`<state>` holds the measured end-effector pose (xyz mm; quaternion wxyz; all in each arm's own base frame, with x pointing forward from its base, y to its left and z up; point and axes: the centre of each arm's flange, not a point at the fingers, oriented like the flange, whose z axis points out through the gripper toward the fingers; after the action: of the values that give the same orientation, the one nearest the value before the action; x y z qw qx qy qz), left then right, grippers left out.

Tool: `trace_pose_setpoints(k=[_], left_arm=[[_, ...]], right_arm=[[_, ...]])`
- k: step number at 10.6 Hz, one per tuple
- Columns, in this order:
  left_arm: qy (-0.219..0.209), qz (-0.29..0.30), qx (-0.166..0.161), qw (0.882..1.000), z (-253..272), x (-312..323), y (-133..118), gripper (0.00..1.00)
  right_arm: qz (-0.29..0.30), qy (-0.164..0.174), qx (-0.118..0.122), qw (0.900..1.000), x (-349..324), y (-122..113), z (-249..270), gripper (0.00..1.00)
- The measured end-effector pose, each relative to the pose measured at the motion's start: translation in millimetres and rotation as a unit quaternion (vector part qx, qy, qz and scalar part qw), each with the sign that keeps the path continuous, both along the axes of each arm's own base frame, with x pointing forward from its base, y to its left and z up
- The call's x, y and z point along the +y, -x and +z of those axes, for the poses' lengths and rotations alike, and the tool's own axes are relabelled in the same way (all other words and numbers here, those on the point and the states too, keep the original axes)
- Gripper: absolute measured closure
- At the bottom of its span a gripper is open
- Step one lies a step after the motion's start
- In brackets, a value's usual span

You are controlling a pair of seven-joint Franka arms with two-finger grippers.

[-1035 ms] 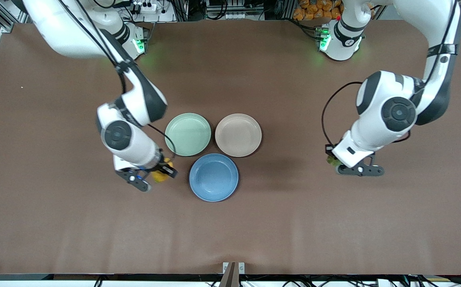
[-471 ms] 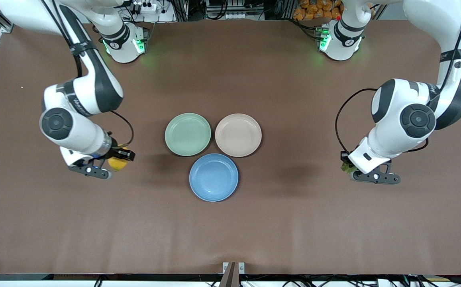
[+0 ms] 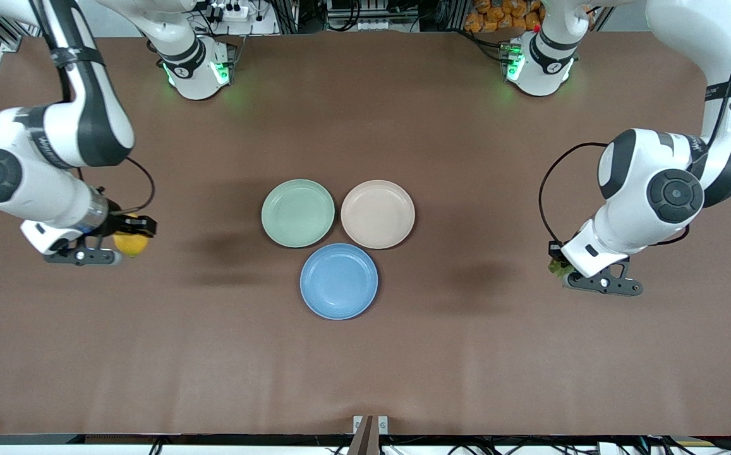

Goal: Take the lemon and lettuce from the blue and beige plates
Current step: 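Carry the lettuce away from the plates and open the left gripper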

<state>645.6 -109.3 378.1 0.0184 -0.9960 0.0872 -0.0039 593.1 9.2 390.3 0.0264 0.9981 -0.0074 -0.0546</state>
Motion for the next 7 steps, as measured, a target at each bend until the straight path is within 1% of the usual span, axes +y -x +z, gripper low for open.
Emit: trace_pose_setpoints(k=[2, 4, 5, 6, 7], left_arm=[[0.000, -0.001, 0.000, 1.000, 0.0, 10.7, -1.7, 0.97], [0.000, 0.000, 0.000, 1.000, 0.1, 12.5, -2.1, 0.96], [0.000, -0.001, 0.000, 1.000, 0.1, 12.3, -2.0, 0.88], [-0.001, -0.001, 0.000, 1.000, -0.1, 12.1, -2.0, 0.78], [-0.001, -0.002, 0.000, 1.000, -0.2, 12.1, -2.1, 0.61]], right_arm=[[-0.002, 0.000, 0.002, 1.000, -20.7, 3.7, -12.0, 0.35], [-0.001, -0.003, -0.008, 1.000, -22.8, 8.8, -39.7, 0.35], [0.000, -0.005, -0.013, 1.000, -22.6, 11.1, -56.2, 0.35], [0.001, -0.007, -0.020, 1.000, -22.4, 12.9, -72.6, 0.35], [0.001, -0.009, -0.028, 1.000, -22.8, 15.3, -88.3, 0.35]])
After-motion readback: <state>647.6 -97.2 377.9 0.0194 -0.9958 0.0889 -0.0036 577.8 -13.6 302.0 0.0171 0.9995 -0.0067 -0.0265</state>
